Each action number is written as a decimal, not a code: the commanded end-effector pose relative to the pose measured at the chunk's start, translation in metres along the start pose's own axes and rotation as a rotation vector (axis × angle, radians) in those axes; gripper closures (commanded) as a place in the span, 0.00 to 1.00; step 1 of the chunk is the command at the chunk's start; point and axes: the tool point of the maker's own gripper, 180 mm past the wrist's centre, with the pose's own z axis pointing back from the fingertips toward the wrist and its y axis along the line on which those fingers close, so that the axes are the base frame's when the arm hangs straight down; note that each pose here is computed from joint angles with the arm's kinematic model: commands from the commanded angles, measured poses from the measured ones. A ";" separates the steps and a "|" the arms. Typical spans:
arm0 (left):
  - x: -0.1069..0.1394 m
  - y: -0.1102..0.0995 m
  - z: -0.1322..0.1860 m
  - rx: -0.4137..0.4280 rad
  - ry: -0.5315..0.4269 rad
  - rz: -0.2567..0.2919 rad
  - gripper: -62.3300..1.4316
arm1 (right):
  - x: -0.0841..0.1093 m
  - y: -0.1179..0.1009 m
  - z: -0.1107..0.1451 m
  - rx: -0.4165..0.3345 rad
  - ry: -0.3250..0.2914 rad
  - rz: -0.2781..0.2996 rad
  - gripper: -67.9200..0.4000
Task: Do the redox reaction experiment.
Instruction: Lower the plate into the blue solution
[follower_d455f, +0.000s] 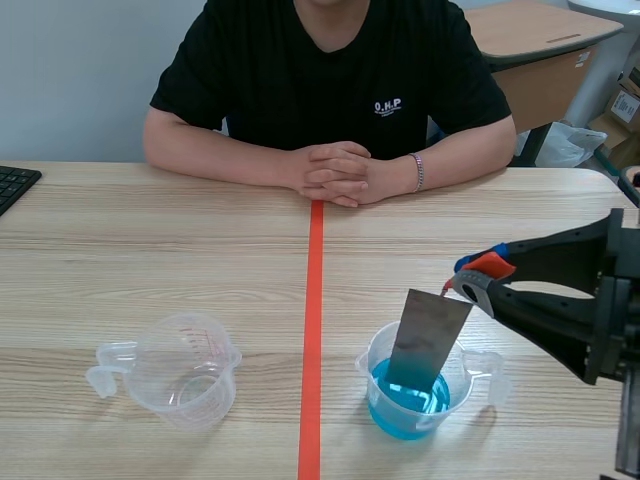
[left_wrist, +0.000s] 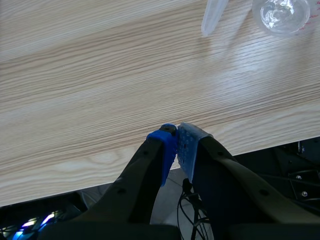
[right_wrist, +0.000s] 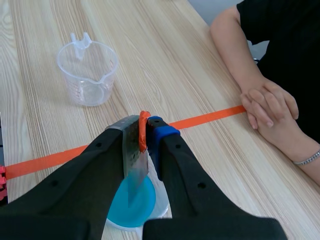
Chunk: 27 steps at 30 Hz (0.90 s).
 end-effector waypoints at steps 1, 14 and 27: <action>0.006 -0.002 0.001 -0.005 -0.018 0.003 0.91 | 0.005 -0.003 -0.001 0.009 -0.025 0.011 0.97; 0.005 -0.003 0.001 -0.009 -0.015 0.004 0.91 | -0.018 0.003 -0.005 0.024 0.008 -0.018 0.97; 0.005 -0.003 0.001 -0.010 -0.015 0.004 0.91 | -0.030 0.004 -0.004 0.016 0.032 -0.023 0.97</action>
